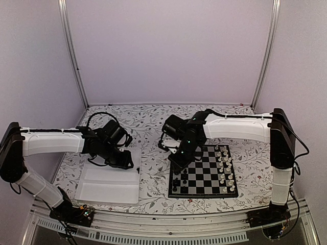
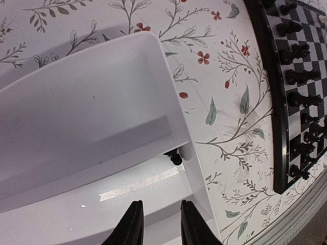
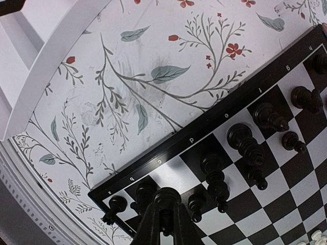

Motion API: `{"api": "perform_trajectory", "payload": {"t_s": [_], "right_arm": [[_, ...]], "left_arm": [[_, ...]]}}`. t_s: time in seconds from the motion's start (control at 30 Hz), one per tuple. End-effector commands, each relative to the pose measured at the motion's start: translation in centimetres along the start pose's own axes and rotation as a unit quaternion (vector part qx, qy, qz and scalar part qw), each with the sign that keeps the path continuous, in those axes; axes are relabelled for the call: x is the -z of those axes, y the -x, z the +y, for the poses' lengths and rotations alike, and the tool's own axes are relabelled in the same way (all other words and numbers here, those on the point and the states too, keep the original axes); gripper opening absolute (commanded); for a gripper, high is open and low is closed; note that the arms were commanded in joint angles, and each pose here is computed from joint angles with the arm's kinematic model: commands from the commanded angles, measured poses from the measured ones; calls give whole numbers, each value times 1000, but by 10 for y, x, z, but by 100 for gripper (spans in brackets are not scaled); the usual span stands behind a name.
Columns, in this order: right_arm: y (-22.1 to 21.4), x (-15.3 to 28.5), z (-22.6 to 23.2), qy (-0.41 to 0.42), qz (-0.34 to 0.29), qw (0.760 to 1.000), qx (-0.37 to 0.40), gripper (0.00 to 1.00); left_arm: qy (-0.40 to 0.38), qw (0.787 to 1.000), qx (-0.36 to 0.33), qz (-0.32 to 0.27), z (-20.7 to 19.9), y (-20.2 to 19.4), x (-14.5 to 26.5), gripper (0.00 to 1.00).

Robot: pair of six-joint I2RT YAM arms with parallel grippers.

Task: Set up the chess pieces on the board
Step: Place the chess piece on the chessboard.

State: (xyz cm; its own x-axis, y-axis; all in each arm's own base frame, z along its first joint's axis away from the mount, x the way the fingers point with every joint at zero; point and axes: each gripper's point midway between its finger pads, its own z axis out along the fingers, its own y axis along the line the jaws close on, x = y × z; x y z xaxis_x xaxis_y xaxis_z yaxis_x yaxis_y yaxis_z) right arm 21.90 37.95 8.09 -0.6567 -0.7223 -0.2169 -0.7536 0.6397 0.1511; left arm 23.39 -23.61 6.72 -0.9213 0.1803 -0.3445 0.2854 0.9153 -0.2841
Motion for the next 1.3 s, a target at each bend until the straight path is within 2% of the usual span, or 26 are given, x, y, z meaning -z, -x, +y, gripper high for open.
{"api": "perform_trajectory", "payload": {"t_s": [0.0,0.93,1.27], "right_arm": [[0,-11,-3,-10,4,1000,9,1],[-10,-40,-7,-12,30,999,16,4],[11,-9,-1,-12,0,1000,15,23]], "left_arm": [[-3,1000,2,-11,-3,3,6,29],[2,1000,1,-7,-1,1,4,29],[-3,1000,1,7,1,-7,-5,33]]}}
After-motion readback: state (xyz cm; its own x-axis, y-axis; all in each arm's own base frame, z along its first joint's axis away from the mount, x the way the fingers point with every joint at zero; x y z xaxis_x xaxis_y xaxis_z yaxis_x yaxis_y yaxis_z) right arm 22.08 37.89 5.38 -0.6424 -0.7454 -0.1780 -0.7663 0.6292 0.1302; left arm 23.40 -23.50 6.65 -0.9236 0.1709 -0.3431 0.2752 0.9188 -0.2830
